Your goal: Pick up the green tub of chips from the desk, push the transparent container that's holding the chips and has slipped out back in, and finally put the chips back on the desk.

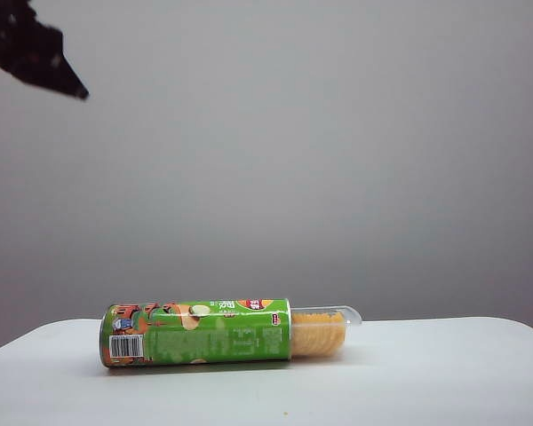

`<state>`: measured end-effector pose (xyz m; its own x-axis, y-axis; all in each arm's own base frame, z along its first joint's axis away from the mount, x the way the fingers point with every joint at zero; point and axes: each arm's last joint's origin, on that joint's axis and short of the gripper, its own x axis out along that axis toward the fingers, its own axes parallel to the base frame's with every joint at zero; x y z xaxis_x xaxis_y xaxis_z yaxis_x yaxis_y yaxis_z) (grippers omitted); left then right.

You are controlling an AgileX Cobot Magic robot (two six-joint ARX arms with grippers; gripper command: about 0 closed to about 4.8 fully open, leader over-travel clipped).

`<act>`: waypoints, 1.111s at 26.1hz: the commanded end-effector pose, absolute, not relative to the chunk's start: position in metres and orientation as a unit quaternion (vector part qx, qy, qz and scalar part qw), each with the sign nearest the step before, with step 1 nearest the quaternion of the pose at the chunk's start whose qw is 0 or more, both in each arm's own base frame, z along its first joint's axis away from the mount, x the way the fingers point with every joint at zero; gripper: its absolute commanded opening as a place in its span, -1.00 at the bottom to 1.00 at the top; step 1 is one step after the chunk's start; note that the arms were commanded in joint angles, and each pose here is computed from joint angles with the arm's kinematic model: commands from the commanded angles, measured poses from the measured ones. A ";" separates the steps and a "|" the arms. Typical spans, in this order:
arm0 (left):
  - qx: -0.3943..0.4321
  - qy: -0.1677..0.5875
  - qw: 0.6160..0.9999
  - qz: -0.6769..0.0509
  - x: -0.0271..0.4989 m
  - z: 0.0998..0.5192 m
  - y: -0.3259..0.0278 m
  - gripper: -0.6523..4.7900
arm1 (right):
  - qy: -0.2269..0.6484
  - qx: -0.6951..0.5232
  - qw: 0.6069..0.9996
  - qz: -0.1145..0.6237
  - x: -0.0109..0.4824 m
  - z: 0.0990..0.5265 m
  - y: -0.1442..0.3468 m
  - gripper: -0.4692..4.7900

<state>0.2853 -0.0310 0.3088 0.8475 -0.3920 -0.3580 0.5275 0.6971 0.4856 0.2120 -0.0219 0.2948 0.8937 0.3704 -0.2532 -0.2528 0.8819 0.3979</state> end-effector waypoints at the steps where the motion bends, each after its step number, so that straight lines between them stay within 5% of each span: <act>1: 0.314 0.155 0.895 -0.275 0.295 0.303 -0.032 -0.27 | 0.184 0.193 0.938 0.219 0.241 0.299 -0.026 -0.84; 8: 0.328 0.200 0.851 -0.357 0.325 0.274 -0.039 0.07 | 0.225 0.198 0.912 0.280 0.305 0.289 -0.035 -0.84; 16: 0.275 0.304 0.782 -0.470 0.357 0.231 -0.057 0.96 | 0.280 0.229 0.878 0.313 0.370 0.247 -0.045 -0.84; 29: 0.404 0.340 0.701 -0.479 0.388 0.179 -0.102 1.00 | 0.332 0.256 0.846 0.328 0.389 0.198 -0.047 -0.84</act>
<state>0.3863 -0.1010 0.1806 0.3066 -0.4035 -0.8620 0.9457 0.2315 0.2280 0.3888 -0.0474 0.1972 0.5736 0.7152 -0.3994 -0.3756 0.6629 0.6476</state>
